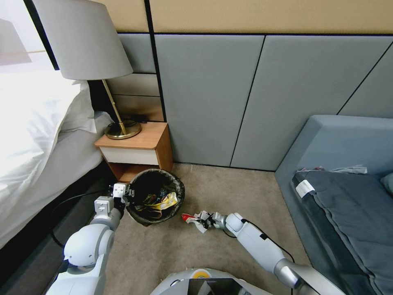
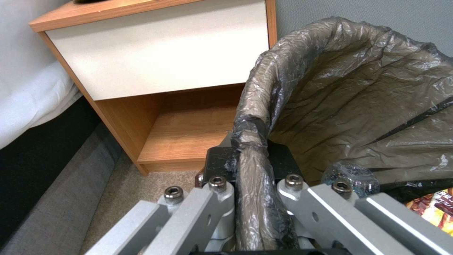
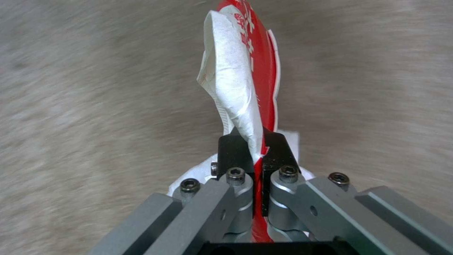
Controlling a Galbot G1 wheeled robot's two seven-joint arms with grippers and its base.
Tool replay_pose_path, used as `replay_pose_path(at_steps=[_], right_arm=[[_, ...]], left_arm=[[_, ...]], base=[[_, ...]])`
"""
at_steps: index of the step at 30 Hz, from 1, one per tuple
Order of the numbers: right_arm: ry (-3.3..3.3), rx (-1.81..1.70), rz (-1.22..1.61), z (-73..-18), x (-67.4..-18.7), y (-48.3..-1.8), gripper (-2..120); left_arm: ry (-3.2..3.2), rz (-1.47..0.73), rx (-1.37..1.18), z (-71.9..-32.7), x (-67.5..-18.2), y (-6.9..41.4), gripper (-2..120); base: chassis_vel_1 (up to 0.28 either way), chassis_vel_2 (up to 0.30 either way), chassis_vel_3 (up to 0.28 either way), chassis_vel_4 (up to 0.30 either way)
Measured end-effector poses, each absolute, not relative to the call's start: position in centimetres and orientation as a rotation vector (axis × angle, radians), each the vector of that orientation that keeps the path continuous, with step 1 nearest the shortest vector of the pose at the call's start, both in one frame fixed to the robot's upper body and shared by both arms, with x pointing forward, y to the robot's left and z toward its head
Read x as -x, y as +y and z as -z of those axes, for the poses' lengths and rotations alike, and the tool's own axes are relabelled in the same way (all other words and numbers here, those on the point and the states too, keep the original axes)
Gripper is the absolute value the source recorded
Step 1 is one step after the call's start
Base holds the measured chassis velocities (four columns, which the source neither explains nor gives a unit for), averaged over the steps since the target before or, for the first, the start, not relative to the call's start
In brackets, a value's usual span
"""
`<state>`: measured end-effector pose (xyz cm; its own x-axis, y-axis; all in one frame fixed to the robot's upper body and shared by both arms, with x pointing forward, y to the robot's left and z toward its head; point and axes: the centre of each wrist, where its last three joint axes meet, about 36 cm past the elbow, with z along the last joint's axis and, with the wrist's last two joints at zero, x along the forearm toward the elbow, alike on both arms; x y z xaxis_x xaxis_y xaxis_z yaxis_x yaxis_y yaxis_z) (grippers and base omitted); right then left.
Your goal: Pick up the trash bin, then pick up the garbage from the floor and place it into the trash bin.
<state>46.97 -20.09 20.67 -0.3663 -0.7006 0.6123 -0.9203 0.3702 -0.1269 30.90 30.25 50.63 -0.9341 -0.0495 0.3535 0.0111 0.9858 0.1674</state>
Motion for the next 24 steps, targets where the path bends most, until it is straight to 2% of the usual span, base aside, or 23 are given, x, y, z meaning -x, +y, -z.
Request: replay_pose_path(at_steps=[1, 5, 19, 24], right_arm=[[-2.307, -1.256, -0.586, -23.1, -46.4, -22.3, 0], [-2.393, -1.156, -0.576, -26.7, -45.2, -24.9, 0], [-2.576, -1.012, -0.476, -32.9, -41.7, -27.7, 0], [-2.695, -0.902, -0.375, -37.1, -38.6, -29.1, 0]], left_arm=[[-2.769, 0.231, -0.027, -50.7, -30.9, 30.3, 4], [-2.772, 0.225, -0.027, -50.7, -30.9, 30.4, 4], [-2.781, 0.213, -0.039, -50.9, -30.7, 30.6, 4], [-2.782, 0.204, -0.041, -50.9, -30.7, 30.6, 4]], base=[[0.0, 0.0, 0.0, 0.0], [0.0, 0.0, 0.0, 0.0], [0.0, 0.0, 0.0, 0.0], [0.0, 0.0, 0.0, 0.0]])
